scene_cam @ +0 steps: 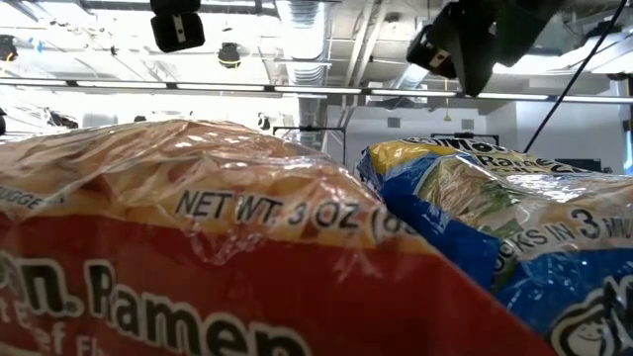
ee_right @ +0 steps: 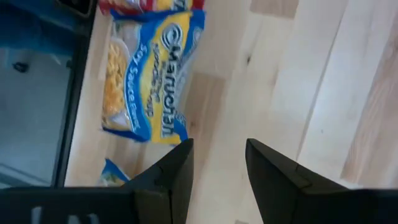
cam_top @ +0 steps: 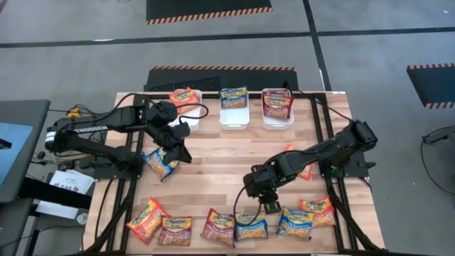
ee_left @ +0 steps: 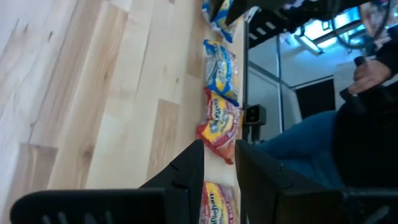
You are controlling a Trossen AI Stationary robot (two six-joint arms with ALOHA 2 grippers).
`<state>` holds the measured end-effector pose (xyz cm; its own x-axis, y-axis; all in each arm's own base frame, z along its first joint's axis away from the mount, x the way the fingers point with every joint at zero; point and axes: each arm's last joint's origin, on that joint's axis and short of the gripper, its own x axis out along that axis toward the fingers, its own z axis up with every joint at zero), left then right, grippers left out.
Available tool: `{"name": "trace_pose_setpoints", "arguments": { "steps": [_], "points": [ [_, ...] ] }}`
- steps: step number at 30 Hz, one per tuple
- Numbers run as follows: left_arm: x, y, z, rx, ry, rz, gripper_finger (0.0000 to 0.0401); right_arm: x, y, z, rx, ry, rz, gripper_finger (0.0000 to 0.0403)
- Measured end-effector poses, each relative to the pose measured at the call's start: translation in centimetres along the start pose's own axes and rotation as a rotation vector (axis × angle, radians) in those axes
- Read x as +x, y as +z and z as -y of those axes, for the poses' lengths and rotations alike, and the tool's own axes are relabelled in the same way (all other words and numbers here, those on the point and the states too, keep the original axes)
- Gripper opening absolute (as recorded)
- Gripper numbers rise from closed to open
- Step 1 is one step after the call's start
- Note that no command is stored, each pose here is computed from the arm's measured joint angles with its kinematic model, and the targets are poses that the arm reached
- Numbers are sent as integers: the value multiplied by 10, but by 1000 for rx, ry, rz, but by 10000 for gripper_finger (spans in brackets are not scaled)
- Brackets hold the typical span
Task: Sort Maruchan noodles
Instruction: Put the blue noodle pack into the middle white bin
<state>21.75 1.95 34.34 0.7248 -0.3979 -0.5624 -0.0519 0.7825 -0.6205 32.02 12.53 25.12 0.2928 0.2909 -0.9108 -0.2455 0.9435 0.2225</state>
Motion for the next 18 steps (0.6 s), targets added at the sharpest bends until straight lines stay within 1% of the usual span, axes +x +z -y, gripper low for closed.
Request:
{"name": "trace_pose_setpoints", "arguments": {
  "steps": [7,11,14,16,18],
  "points": [
    [3,-7,2,-10,25,-49,75,1,7,-9,32,10,85,172],
    [4,-9,5,0,17,-62,75,1,12,-10,123,30,130,183],
    [6,-10,8,10,8,-73,75,6,16,-10,186,66,145,195],
    [7,-11,10,23,2,-79,75,8,17,-13,203,75,150,203],
    [8,-13,12,32,-4,-85,75,16,20,-14,205,80,153,209]
  ]
}}
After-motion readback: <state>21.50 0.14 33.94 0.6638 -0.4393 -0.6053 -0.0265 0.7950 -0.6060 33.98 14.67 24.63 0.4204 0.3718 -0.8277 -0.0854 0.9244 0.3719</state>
